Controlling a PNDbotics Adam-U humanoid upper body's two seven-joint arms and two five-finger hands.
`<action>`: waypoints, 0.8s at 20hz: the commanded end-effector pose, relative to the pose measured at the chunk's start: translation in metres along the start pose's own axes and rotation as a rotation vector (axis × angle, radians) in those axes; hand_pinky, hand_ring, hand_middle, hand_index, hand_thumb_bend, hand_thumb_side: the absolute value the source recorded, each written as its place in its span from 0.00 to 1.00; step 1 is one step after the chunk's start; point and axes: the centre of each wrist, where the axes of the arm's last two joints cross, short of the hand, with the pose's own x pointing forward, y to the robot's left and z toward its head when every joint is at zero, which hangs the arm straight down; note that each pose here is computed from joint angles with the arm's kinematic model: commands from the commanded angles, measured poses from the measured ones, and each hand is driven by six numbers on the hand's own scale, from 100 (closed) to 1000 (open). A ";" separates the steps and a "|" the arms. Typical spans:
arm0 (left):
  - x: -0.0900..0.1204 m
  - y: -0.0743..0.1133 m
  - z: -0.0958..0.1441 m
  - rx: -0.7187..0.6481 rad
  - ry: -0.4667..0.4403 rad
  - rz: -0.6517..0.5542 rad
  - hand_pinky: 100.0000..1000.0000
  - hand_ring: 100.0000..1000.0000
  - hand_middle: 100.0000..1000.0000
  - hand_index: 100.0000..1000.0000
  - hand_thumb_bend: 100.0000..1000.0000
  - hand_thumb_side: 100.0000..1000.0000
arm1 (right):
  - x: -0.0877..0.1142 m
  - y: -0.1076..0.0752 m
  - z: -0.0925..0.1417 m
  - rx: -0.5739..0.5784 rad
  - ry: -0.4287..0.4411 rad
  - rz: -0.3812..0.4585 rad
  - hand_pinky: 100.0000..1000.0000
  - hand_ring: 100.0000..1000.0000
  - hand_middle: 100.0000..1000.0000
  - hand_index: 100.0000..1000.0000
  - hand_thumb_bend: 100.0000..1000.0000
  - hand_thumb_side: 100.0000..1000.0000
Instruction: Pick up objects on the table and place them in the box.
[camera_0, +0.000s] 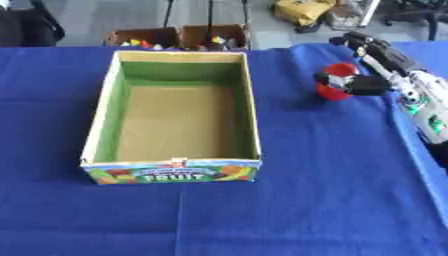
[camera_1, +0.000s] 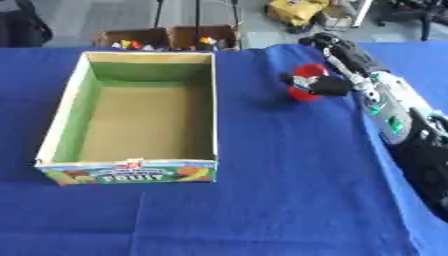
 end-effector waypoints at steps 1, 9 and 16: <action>0.005 0.001 -0.007 -0.023 -0.028 -0.010 0.60 0.70 0.73 0.94 0.00 0.93 | -0.004 -0.015 -0.002 0.002 0.006 0.077 0.70 0.97 0.83 0.95 0.58 0.94; 0.007 0.004 -0.008 -0.030 -0.028 -0.026 0.60 0.70 0.73 0.93 0.00 0.93 | -0.005 -0.014 0.003 0.126 -0.041 0.112 0.68 0.96 0.82 0.94 0.58 0.88; 0.007 0.003 -0.007 -0.029 -0.015 -0.028 0.60 0.70 0.73 0.93 0.00 0.93 | 0.000 -0.020 0.003 0.113 -0.047 0.098 0.64 0.95 0.84 0.95 0.57 0.90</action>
